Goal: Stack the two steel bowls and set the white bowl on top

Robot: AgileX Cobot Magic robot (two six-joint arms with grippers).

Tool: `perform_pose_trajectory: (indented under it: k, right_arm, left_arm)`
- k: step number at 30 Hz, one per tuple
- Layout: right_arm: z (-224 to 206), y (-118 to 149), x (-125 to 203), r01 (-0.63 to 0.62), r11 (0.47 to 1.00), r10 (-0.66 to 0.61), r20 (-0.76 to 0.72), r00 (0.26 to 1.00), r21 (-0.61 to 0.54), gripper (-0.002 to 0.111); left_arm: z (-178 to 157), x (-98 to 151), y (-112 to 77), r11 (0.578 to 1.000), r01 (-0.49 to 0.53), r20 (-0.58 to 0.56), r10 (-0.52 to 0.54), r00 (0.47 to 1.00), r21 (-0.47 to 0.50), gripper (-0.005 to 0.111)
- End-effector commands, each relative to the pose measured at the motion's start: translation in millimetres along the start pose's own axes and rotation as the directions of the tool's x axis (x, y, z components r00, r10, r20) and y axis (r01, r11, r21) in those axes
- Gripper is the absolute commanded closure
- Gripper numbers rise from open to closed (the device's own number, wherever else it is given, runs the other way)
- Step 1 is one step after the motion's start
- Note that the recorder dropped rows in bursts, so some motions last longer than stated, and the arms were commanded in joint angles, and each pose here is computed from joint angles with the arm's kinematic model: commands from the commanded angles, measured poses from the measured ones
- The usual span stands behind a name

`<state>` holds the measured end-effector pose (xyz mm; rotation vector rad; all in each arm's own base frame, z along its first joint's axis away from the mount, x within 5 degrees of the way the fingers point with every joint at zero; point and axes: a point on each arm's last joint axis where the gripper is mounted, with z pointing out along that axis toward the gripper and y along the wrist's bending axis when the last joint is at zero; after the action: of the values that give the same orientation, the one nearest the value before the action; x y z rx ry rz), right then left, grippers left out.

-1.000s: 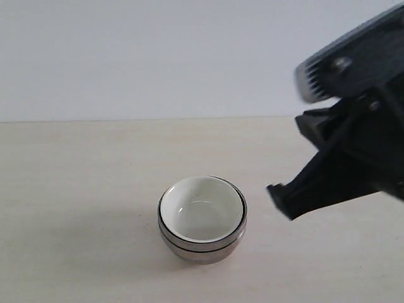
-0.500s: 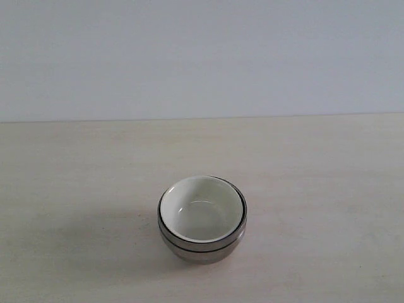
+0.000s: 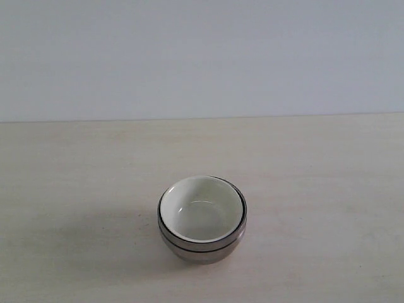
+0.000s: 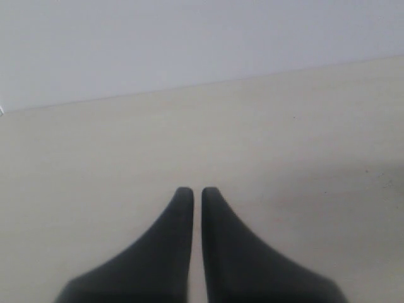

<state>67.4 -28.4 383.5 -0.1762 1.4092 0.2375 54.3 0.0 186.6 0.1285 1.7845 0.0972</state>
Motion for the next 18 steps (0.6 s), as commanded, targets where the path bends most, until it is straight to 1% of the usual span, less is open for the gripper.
perform_pose_trajectory:
  k: [1,7,8,9,10,11,12,14,15,17,18]
  right_arm:
    - [-14,-8,-7,-0.041,0.994,0.052,0.111,0.992,-0.101,0.108]
    - [-36,-15,-17,-0.073,0.958,0.153,0.277,0.949,-0.278,0.108]
    - [-44,-17,-21,-0.086,0.934,0.206,0.323,0.924,-0.348,0.108]
    - [-48,-17,-22,-0.095,0.92,0.233,0.338,0.912,-0.38,0.108]
    - [-53,-14,-26,-0.106,0.881,0.293,0.357,0.887,-0.462,0.108]
    - [-56,-11,-28,-0.106,0.861,0.316,0.36,0.878,-0.497,0.108]
    - [-61,-6,-31,-0.119,0.803,0.382,0.352,0.854,-0.584,0.108]
    - [-68,0,-35,-0.118,0.725,0.449,0.334,0.829,-0.679,0.108]
    - [-73,4,-37,-0.1,0.679,0.474,0.329,0.816,-0.728,0.108]
    - [-88,12,-41,-0.003,0.548,0.518,0.337,0.786,-0.836,0.108]
    - [-91,14,-42,0.017,0.519,0.527,0.335,0.781,-0.855,0.108]
  left_arm:
    - [0,1,-0.4,1.0,0.006,-0.002,-0.006,1.0,0.002,0.103]
    - [0,1,-0.4,1.0,0.006,-0.002,-0.006,1.0,0.002,0.103]
    - [0,1,-0.4,1.0,0.006,-0.002,-0.006,1.0,0.002,0.103]
    - [0,1,-0.4,1.0,0.006,-0.002,-0.006,1.0,0.002,0.103]
    - [0,1,-0.4,1.0,0.006,-0.002,-0.006,1.0,0.002,0.103]
    - [0,1,-0.4,1.0,0.006,-0.002,-0.006,1.0,0.002,0.103]
    - [0,1,-0.4,1.0,0.006,-0.002,-0.006,1.0,0.002,0.103]
    - [0,1,-0.4,1.0,0.006,-0.002,-0.006,1.0,0.002,0.103]
    - [0,1,-0.4,1.0,0.006,-0.002,-0.006,1.0,0.002,0.103]
    - [0,1,-0.4,1.0,0.006,-0.002,-0.006,1.0,0.002,0.103]
    - [0,1,-0.4,1.0,0.006,-0.002,-0.006,1.0,0.002,0.103]
